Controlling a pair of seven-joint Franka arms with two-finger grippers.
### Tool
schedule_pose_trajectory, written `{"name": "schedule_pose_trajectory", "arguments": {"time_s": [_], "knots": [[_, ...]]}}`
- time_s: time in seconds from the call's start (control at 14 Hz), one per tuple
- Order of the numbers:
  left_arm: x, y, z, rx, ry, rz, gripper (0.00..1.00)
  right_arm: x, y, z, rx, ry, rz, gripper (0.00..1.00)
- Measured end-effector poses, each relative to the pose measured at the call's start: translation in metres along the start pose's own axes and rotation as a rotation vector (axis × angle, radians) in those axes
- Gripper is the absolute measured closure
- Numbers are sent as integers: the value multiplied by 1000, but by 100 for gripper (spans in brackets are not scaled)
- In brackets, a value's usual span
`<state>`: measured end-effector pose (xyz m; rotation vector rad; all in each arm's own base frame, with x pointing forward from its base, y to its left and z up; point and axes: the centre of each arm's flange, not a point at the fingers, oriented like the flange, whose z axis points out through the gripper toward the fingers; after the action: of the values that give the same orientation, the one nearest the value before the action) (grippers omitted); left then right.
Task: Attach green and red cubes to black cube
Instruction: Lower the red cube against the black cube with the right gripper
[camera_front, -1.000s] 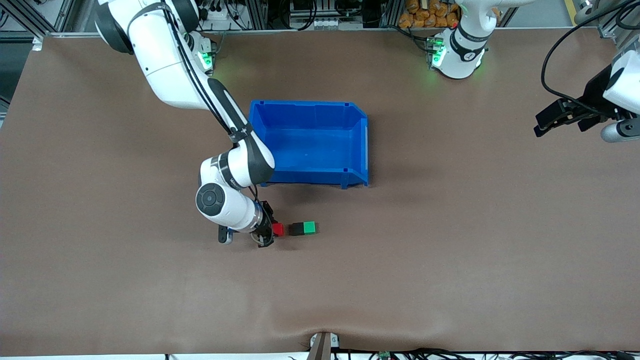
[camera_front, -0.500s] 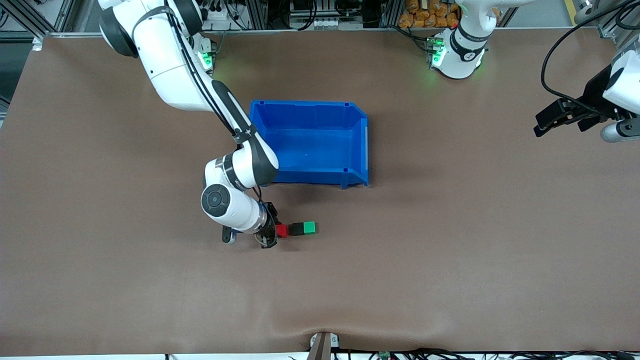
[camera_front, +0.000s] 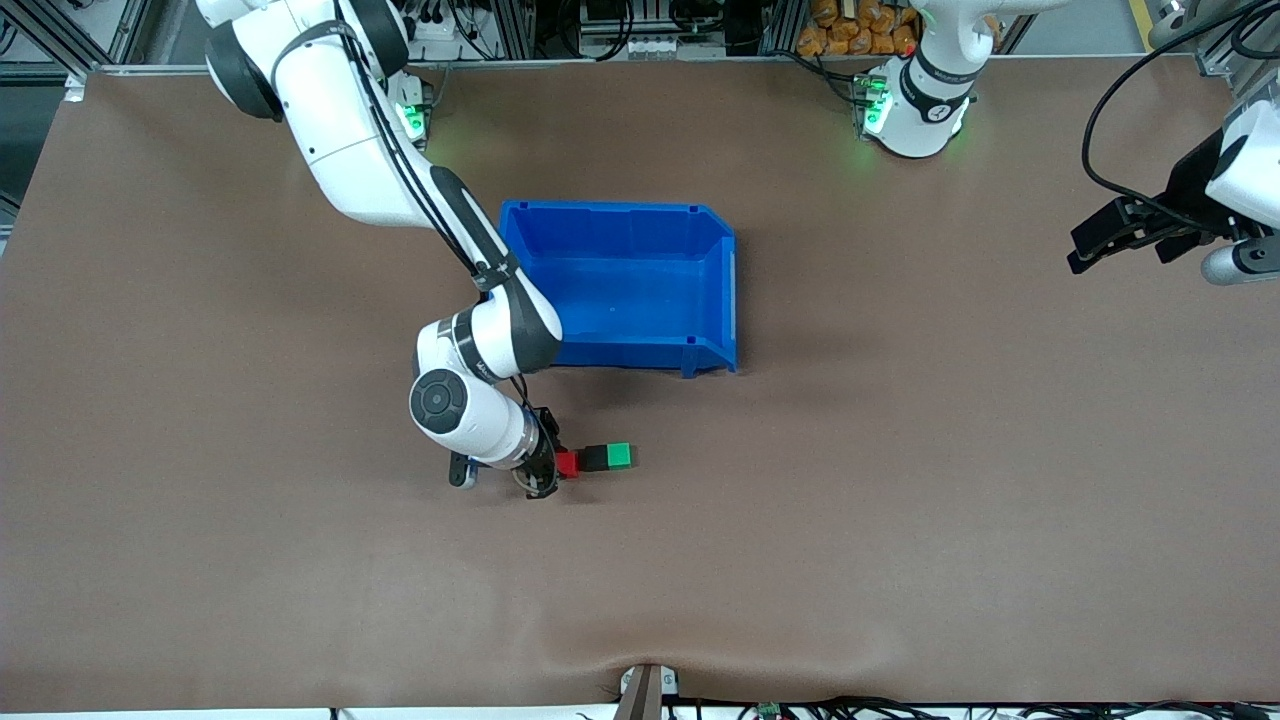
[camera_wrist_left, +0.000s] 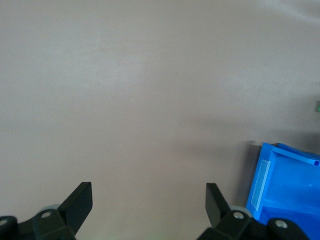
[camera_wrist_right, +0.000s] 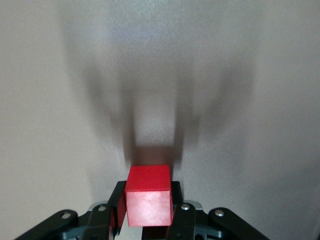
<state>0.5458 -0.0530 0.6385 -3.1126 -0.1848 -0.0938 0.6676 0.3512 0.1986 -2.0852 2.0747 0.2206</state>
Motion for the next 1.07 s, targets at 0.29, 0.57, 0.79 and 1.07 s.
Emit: {"name": "schedule_pose_trajectory", "arguments": {"time_s": [0.29,0.57,0.79,1.07], "knots": [[0,0,0,0,0,-1,0,-2,0,1,3,-1,-1,61],[0,0,0,0,0,-1,0,-6,2,2,2,-2,5,61],[0,0,0,0,0,0,0,-7,2,2,2,-2,6,61],[0,0,0,0,0,0,0,-7,3,4,0,0,7,32]]}}
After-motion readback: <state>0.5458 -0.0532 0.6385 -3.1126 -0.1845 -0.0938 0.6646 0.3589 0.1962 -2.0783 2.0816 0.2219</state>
